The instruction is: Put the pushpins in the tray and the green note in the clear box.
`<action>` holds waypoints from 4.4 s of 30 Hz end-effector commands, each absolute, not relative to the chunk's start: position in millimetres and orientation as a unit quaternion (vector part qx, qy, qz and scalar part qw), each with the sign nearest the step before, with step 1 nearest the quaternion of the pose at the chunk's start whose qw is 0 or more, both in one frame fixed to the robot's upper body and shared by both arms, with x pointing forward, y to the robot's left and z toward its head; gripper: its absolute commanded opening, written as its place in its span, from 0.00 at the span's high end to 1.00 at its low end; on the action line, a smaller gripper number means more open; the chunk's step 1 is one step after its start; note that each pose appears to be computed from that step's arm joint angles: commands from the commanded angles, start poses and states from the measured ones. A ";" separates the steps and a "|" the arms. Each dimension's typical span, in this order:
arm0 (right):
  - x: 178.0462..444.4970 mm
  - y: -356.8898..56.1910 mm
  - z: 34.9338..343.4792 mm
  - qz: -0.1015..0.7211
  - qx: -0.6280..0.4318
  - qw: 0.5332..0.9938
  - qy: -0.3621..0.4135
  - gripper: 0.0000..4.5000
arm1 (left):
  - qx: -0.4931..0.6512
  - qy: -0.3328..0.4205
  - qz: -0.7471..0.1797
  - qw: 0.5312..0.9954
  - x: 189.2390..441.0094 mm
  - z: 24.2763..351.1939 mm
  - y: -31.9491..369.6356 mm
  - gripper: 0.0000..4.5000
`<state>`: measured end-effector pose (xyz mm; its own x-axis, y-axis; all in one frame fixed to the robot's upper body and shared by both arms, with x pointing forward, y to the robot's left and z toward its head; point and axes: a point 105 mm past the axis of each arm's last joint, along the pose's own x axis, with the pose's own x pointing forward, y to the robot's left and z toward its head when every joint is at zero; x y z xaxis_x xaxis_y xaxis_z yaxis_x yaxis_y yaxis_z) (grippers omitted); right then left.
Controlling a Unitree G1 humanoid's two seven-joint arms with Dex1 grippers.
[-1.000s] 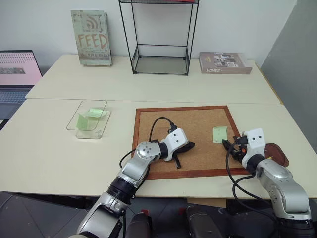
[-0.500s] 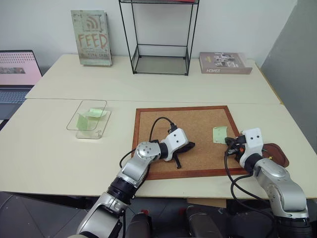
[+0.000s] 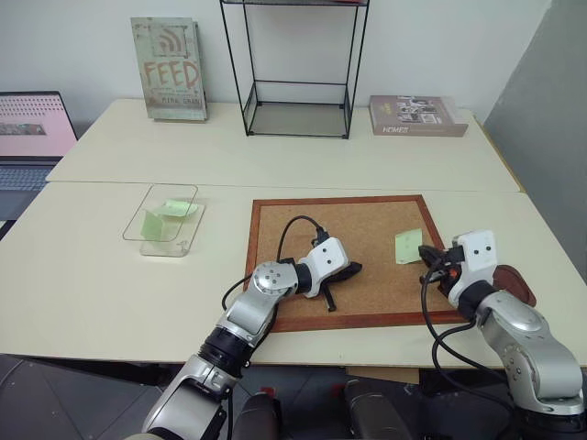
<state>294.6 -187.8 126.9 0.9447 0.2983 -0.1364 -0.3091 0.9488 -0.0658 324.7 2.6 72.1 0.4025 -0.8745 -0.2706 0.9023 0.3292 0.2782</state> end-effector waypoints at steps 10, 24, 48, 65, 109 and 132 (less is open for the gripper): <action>276.7 -237.4 155.3 0.067 -0.125 0.989 0.043 1.00 | 0.205 0.062 -0.550 0.807 320.3 56.6 3.8 1.00; 250.4 -310.0 107.2 -0.036 -0.234 0.958 0.165 1.00 | 0.209 0.058 -0.551 0.806 321.7 57.7 2.2 1.00; 259.9 -298.2 146.2 -0.024 -0.147 0.986 0.075 0.58 | 0.212 0.057 -0.555 0.803 319.7 57.2 2.4 1.00; 299.9 -174.4 105.6 0.191 -0.073 0.976 0.079 0.58 | 0.213 0.055 -0.555 0.802 320.7 58.3 0.5 1.00; 298.6 -161.3 177.6 0.216 -0.103 0.971 -0.011 1.00 | 0.121 0.011 -0.559 0.820 330.9 105.3 -3.4 0.91; 286.8 -131.5 181.1 0.273 -0.259 0.923 -0.084 1.00 | -0.229 0.080 -0.544 0.804 347.3 182.7 -20.6 0.07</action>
